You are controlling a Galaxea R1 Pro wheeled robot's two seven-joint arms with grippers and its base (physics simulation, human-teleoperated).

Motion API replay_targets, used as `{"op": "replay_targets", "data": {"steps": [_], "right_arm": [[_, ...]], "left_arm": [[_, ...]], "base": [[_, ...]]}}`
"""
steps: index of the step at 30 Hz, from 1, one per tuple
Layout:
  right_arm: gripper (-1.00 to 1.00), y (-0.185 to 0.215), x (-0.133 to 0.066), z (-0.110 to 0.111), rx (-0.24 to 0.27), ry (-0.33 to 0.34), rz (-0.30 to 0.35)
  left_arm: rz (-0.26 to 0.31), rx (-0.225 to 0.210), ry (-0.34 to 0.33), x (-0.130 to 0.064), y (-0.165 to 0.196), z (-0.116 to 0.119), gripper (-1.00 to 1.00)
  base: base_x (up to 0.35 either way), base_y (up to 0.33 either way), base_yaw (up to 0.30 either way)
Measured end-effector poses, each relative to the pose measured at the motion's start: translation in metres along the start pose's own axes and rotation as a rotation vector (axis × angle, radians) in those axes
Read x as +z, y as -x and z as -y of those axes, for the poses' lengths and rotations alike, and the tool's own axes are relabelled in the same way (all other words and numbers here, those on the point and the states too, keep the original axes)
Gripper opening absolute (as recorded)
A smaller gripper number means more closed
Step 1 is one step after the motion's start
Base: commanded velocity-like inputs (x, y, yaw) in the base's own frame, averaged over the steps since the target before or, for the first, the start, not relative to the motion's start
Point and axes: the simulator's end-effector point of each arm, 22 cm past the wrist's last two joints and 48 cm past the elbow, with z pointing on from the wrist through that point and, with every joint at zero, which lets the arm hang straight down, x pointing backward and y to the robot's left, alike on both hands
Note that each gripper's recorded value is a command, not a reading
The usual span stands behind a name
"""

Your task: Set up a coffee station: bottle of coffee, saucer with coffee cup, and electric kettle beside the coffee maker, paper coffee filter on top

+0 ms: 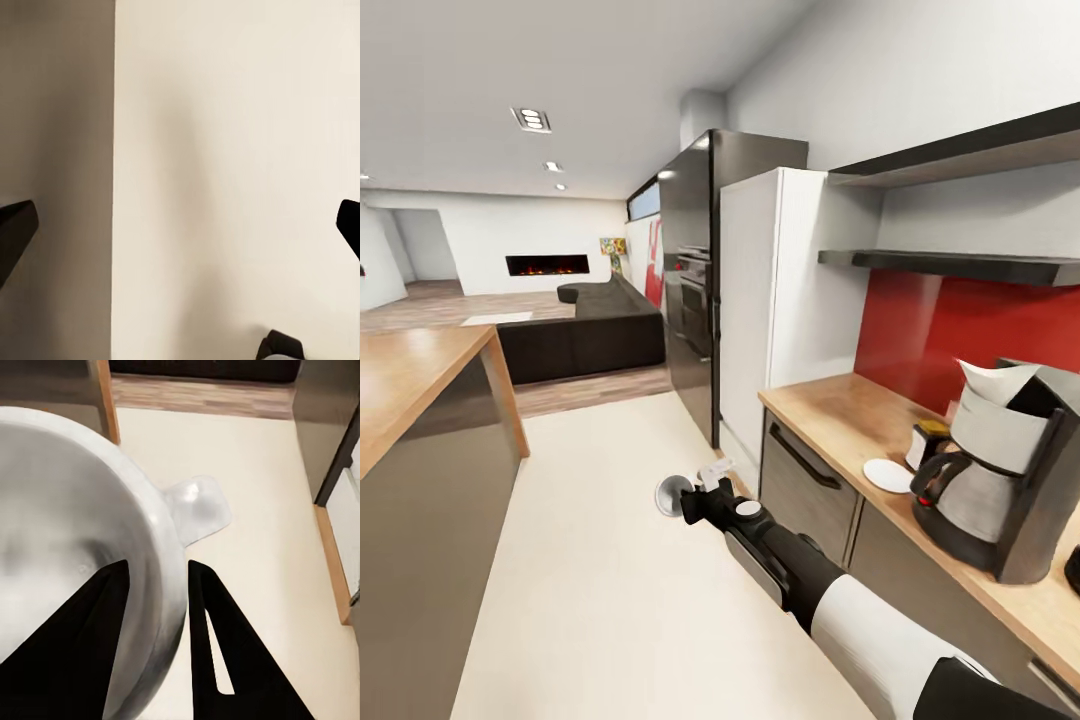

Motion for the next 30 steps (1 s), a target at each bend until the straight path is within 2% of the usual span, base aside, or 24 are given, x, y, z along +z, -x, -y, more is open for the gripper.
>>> {"op": "replay_targets", "data": {"steps": [18,30], "right_arm": [[-1.0,0.0015,-0.0007,0.0005,0.001,-0.001,0.003],[-1.0,0.001,-0.0007,0.0009,0.001,-0.002,0.002]], "left_arm": [[0.002,0.001,-0.001,-0.0001,0.0007,0.0004,1.0],[0.0,0.001,-0.002,-0.0004,-0.0003,0.0006,1.0]], "base": [[0.285,0.203,0.019],[0.324,0.101,0.0]]}}
